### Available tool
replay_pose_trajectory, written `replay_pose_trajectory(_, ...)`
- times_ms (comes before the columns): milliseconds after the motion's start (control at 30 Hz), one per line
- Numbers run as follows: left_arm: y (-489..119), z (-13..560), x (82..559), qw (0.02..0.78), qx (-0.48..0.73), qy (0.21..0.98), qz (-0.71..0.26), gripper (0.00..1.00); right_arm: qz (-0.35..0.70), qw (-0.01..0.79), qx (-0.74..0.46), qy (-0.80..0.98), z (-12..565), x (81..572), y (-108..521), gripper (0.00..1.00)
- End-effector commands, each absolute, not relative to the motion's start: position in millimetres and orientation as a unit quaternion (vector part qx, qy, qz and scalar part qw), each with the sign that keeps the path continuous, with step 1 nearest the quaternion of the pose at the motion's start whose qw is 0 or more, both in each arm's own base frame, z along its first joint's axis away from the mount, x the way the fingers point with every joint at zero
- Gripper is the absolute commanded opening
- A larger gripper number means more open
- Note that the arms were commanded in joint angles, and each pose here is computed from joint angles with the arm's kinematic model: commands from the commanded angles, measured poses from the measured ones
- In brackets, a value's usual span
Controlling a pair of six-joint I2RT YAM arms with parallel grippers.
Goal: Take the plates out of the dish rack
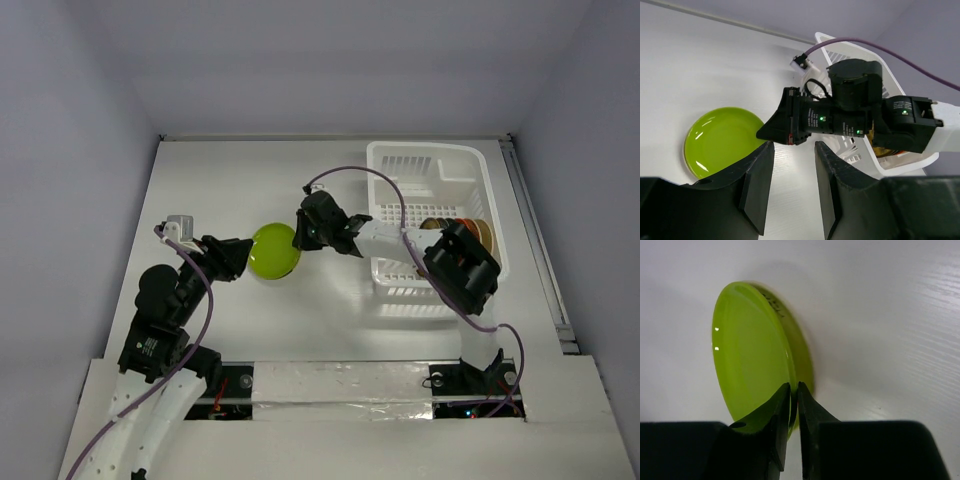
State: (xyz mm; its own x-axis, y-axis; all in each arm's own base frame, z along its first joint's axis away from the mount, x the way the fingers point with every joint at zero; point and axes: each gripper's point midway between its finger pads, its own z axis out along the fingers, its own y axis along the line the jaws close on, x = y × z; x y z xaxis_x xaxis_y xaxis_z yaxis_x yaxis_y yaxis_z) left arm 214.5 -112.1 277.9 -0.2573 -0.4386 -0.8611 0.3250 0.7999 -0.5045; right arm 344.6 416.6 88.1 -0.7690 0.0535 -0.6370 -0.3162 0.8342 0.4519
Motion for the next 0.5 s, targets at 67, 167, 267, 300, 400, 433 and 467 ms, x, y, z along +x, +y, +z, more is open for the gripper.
replay_pose_trajectory(67,-113.4,283.9,218.1,0.619,-0.036,0.717,-0.319,0.35,0.293,0.354,-0.064,0.886,109.9,354.4,424.4,0.25)
replay_pose_trajectory(167,-113.4,283.6,218.0,0.618,-0.036,0.717,-0.319,0.35,0.285,0.368,-0.063,0.883,123.7,354.2,415.8,0.43)
replay_pose_trajectory(267,-113.4,284.0,218.0,0.619,-0.036,0.717,-0.320,0.35,0.272,0.389,-0.061,0.878,144.1,354.0,402.9,0.55)
replay_pose_trajectory(300,-113.6,284.3,217.7,0.619,-0.035,0.716,-0.320,0.35,0.268,0.398,-0.063,0.875,151.5,353.8,398.8,0.58)
replay_pose_trajectory(400,-113.5,283.9,217.5,0.619,-0.035,0.716,-0.320,0.35,0.257,0.428,-0.059,0.864,183.5,351.5,380.3,0.61)
replay_pose_trajectory(433,-113.6,285.3,217.1,0.620,-0.035,0.715,-0.321,0.35,0.254,0.437,-0.056,0.861,193.0,350.7,374.7,0.60)
replay_pose_trajectory(467,-113.6,284.6,217.2,0.620,-0.034,0.715,-0.321,0.35,0.234,0.446,-0.049,0.863,194.5,349.6,361.7,0.56)
